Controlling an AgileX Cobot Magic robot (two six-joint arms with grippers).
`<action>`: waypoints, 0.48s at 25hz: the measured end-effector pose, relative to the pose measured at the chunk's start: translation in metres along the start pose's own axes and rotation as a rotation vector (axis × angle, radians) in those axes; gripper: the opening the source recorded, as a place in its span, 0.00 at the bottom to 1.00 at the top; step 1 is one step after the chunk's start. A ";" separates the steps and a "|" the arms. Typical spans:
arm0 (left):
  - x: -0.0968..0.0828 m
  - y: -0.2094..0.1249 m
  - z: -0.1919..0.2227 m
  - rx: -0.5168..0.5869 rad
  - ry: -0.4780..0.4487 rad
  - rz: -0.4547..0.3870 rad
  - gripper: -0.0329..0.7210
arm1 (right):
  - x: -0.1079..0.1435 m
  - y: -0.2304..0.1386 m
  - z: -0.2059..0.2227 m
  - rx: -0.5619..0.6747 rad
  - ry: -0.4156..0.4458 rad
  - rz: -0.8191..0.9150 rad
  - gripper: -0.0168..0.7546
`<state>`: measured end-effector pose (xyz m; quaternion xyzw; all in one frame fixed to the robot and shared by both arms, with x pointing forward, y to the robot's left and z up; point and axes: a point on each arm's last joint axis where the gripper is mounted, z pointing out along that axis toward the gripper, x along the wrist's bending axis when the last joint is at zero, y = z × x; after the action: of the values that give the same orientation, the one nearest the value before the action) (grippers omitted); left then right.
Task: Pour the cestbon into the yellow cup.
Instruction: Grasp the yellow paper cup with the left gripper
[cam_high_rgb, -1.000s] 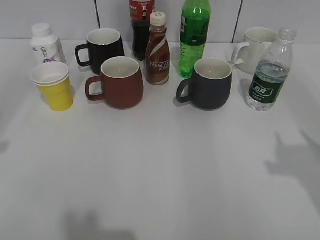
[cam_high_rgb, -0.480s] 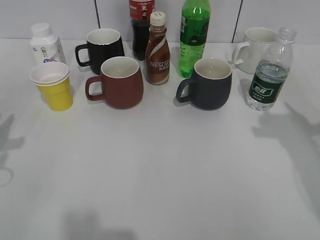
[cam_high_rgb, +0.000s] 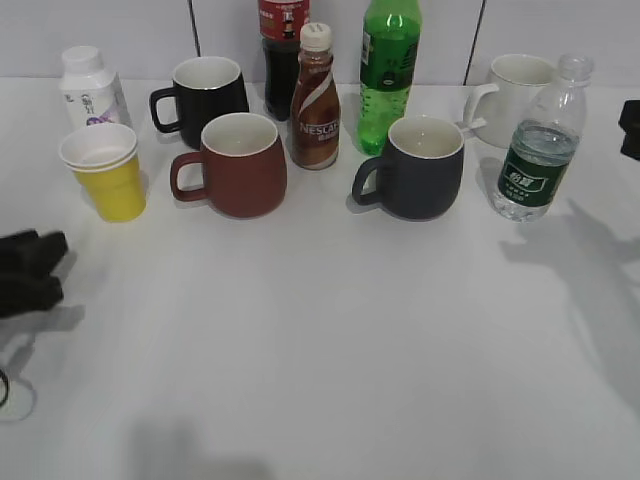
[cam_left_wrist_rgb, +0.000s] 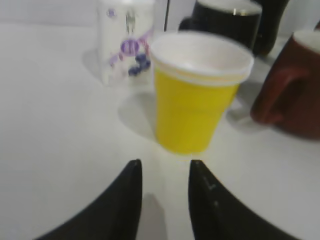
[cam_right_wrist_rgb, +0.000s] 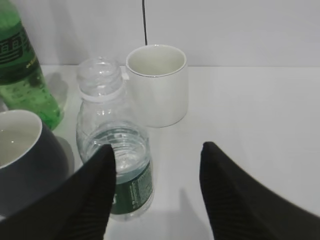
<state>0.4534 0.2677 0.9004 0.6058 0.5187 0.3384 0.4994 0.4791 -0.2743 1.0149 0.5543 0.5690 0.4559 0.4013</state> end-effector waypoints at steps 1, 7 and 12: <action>0.000 -0.006 0.003 0.028 -0.009 0.000 0.39 | 0.000 -0.002 0.001 -0.006 -0.001 0.001 0.55; -0.007 -0.013 0.021 0.046 -0.125 0.105 0.61 | 0.000 -0.019 0.004 -0.042 0.017 -0.006 0.55; -0.003 -0.002 0.037 -0.015 -0.111 0.168 0.70 | 0.005 -0.026 0.009 -0.045 0.073 -0.021 0.55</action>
<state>0.4866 0.2551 0.8888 0.6611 0.4352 0.3489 0.5018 0.4806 -0.2677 0.9873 0.5222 0.5788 0.4843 0.3972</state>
